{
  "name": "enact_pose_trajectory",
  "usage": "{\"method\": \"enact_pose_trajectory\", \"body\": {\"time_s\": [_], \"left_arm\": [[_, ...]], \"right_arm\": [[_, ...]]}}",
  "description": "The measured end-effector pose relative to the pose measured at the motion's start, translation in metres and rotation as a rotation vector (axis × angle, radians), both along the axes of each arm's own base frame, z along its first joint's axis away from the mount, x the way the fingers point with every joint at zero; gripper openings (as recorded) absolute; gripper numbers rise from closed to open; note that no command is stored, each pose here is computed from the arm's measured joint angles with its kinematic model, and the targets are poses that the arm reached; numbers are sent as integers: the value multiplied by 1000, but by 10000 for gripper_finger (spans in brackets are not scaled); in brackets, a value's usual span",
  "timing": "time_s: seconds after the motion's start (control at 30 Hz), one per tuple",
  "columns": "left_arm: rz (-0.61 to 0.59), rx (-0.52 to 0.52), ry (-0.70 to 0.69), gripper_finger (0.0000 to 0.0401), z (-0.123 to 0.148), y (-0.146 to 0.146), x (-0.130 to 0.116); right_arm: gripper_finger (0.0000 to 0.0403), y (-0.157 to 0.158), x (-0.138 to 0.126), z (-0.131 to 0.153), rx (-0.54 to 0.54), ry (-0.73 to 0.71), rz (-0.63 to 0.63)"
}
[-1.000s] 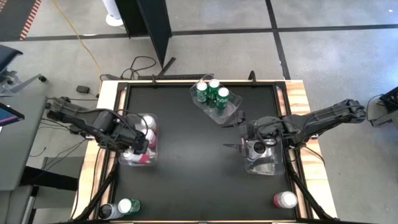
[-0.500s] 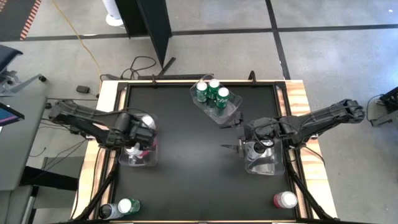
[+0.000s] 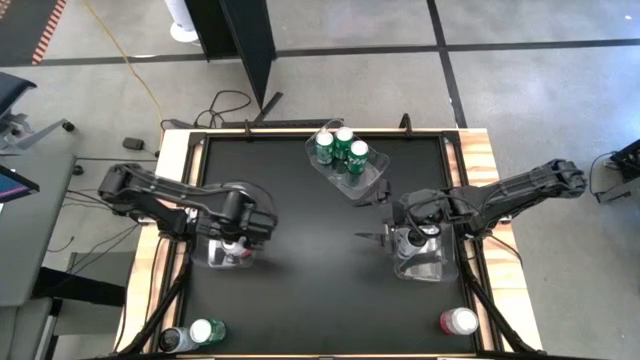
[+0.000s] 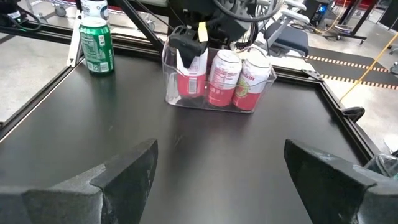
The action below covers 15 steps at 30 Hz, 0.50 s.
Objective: Sort soda cans
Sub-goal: Put the top pink white soda can into the left transparent bin
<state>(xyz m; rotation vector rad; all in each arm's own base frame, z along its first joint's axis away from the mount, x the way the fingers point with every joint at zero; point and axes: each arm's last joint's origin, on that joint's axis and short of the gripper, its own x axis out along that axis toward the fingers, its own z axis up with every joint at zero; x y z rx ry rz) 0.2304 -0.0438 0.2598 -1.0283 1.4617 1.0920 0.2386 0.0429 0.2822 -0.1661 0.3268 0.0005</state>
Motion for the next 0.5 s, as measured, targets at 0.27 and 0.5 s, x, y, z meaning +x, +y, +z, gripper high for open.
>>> {"method": "enact_pose_trajectory", "body": {"time_s": [0.27, 0.5], "left_arm": [[-11, -16, 15, 307, -4, 4, 4], [-60, 23, -11, 328, -4, 5, 5]], "right_arm": [[366, 6, -1, 0, 2, 0, 27], [366, 7, -1, 0, 2, -1, 30]]}}
